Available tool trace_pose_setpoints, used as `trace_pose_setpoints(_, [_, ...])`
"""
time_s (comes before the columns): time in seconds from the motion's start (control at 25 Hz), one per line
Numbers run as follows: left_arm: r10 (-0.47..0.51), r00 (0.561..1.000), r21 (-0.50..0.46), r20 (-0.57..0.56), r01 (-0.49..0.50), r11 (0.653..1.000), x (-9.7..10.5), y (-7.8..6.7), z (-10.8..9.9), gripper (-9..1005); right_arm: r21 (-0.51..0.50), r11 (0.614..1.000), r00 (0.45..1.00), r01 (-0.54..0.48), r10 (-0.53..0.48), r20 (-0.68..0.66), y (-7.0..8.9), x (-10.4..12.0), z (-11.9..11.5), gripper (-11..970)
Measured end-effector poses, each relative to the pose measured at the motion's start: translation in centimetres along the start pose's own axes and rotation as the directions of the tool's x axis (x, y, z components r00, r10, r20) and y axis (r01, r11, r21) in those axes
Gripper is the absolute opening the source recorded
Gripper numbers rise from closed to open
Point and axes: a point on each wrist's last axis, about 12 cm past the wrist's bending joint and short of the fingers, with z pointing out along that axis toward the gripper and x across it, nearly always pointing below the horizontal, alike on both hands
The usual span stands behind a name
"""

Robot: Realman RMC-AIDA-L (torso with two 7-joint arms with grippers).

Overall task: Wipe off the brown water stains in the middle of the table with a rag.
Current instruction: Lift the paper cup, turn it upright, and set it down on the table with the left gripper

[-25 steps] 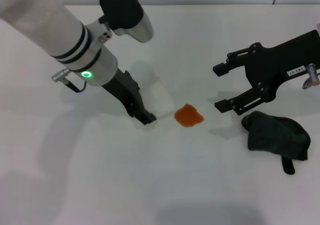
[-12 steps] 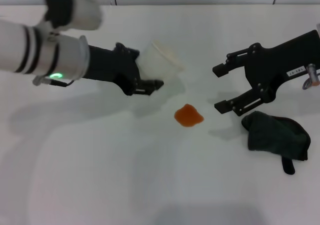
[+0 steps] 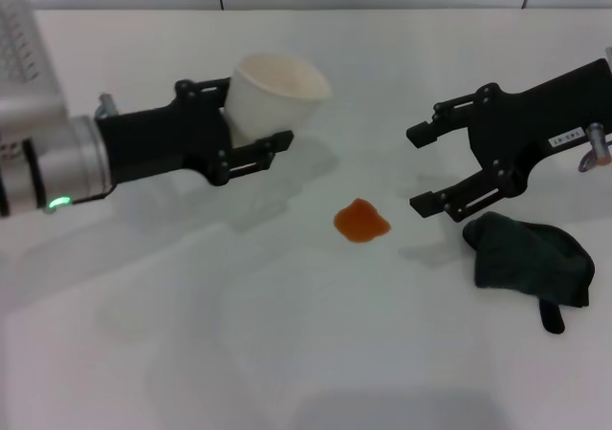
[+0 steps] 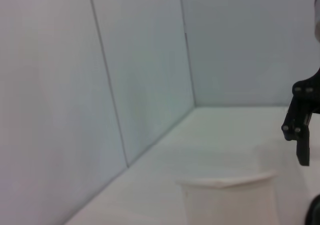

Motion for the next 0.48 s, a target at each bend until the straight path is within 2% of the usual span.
trace_pose_setpoints(0.04, [-0.015,0.999,-0.035,0.044,0.017,0.999,1.3,-0.4,-0.8,592,0.002,1.000,1.000,-0.001,0.001,0.001,0.0,0.0,-0.1,869])
trace_pose_setpoints(0.28, [-0.087,0.990,-0.129,0.111,0.102,0.986,3.8,-1.0,-2.1,592,0.006,1.000,1.000,-0.016,0.016,0.004,0.0,-0.1,-0.3,870])
trace_pose_setpoints(0.48, [-0.151,0.983,-0.171,0.105,0.167,0.971,5.5,-1.5,-2.1,593,0.013,1.000,1.000,-0.007,0.007,0.001,0.0,-0.3,-0.4,870])
